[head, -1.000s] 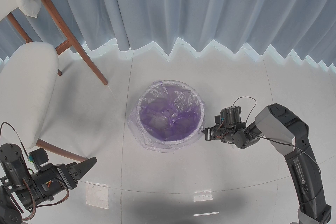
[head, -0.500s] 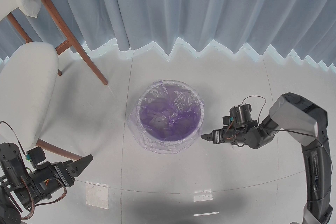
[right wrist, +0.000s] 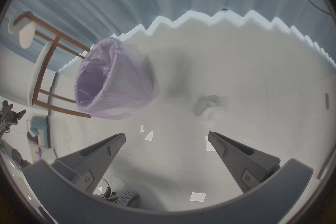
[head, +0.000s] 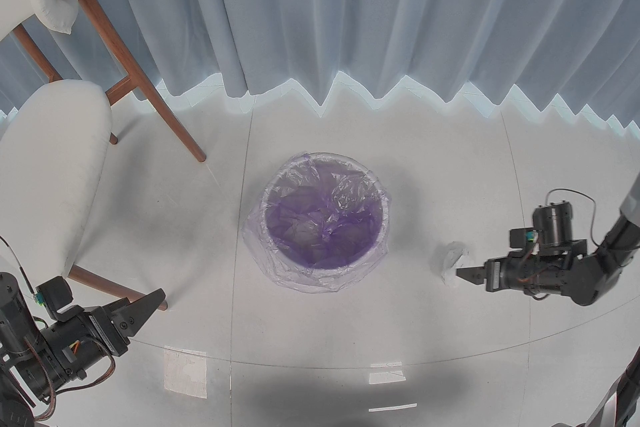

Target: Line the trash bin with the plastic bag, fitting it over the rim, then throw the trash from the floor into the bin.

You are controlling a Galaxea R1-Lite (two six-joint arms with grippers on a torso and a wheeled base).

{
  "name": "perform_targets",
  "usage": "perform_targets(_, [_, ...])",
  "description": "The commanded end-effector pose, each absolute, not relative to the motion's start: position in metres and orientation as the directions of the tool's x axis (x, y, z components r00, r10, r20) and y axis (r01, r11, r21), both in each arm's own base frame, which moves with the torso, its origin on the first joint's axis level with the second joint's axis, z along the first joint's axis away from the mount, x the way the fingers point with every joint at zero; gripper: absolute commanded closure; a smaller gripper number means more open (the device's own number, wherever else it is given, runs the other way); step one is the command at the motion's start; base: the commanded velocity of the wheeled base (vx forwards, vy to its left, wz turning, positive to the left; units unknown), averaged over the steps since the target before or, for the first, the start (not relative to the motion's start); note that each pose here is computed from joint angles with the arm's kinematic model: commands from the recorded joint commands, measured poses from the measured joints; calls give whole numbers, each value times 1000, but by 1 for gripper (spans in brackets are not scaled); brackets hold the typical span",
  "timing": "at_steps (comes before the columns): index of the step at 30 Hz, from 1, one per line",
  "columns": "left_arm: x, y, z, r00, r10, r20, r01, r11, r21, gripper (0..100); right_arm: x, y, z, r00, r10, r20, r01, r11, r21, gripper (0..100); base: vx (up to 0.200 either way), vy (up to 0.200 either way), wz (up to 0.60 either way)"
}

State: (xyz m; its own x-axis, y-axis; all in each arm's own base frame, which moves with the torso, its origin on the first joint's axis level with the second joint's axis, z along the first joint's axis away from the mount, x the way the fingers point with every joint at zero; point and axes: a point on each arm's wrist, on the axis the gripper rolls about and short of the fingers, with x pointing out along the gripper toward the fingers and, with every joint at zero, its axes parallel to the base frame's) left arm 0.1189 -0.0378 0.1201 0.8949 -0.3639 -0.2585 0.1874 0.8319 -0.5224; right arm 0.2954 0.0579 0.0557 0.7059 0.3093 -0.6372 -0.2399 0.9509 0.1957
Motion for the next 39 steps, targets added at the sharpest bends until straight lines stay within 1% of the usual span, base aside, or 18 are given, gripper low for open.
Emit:
perform_targets(1, [107,-35,124,882,-421,-211,269,818,-508,0,248,12,85,791,198,-579,-109,977,186,0,0,0,0])
perform_targets(3, [106,-35,122,876,-422,-233,268,828,-493,0,252,5,81,785,179,-593,-82,979,187,0,0,0,0])
perform_targets(8, [106,-35,120,874,-419,-247,258,831,-493,0,278,6,65,764,181,-619,-86,980,180,0,0,0,0])
perform_targets(11, [106,-35,120,873,-421,-247,261,830,-493,0,296,7,49,742,181,-645,-86,981,176,0,0,0,0])
perform_targets(12, [106,-35,120,873,-421,-247,261,830,-493,0,297,7,48,741,181,-647,-86,981,175,0,0,0,0])
perform_targets(13, [106,-35,120,873,-421,-247,261,830,-493,0,309,7,42,739,181,-649,-86,981,175,0,0,0,0])
perform_targets(15, [106,-35,120,873,-421,-247,261,830,-493,0,311,7,41,738,181,-650,-86,981,175,0,0,0,0])
perform_targets(16, [106,-35,120,871,-423,-249,261,830,-493,0,336,6,28,742,177,-647,-82,981,174,0,0,0,0])
perform_targets(17, [106,-35,120,871,-423,-249,261,830,-493,0,344,6,25,745,177,-644,-82,981,174,0,0,0,0])
perform_targets(22, [106,-35,120,870,-424,-250,261,829,-495,0,371,7,12,751,174,-637,-82,982,171,0,0,0,0])
perform_targets(24, [106,-35,120,871,-422,-250,260,829,-495,0,390,7,-1,751,171,-637,-80,982,169,0,0,0,0])
perform_targets(27, [107,-35,120,874,-416,-252,253,831,-495,0,401,7,-8,748,162,-644,-70,984,165,0,0,0,0])
perform_targets(29, [107,-34,120,877,-410,-250,249,833,-494,0,418,7,-17,739,158,-655,-59,984,171,0,0,0,0])
perform_targets(35, [106,-33,118,871,-409,-272,235,834,-499,0,443,9,-35,730,158,-665,-41,981,188,0,0,0,0])
perform_targets(39, [106,-33,117,870,-406,-279,231,837,-496,0,454,16,-47,702,168,-692,-14,975,222,0,0,0,0])
